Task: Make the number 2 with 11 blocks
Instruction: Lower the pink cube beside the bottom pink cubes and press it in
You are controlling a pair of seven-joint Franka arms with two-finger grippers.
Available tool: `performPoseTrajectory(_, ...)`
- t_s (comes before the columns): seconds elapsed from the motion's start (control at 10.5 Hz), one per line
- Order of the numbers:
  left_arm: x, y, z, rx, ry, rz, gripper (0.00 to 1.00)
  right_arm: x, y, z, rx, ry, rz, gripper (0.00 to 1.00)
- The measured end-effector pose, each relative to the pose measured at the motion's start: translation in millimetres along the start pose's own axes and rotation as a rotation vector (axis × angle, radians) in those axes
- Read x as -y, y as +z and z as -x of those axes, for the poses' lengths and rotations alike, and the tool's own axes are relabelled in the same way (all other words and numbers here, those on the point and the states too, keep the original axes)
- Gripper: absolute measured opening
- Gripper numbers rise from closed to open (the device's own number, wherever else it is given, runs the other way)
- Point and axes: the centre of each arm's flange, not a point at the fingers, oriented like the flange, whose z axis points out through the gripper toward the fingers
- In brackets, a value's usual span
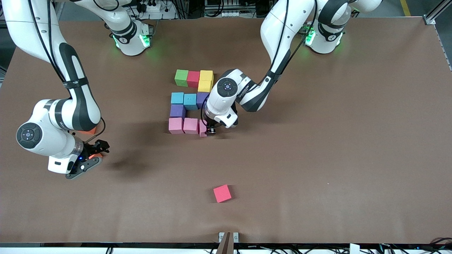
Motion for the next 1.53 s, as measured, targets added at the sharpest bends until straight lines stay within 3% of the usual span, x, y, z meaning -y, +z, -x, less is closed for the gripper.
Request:
performPoseTrajectory(1.43,4.7,3.1,5.7,0.003,-0.02,0.001,0.6,0.2,0.0,-0.1,-0.001,0.001,-0.002,1.0)
performPoseTrajectory(1.53,4.8,3.9,5.7,0.002,-0.02,0.001,0.66,0.2,0.0,-0.2,-0.001,0.001,-0.002,1.0)
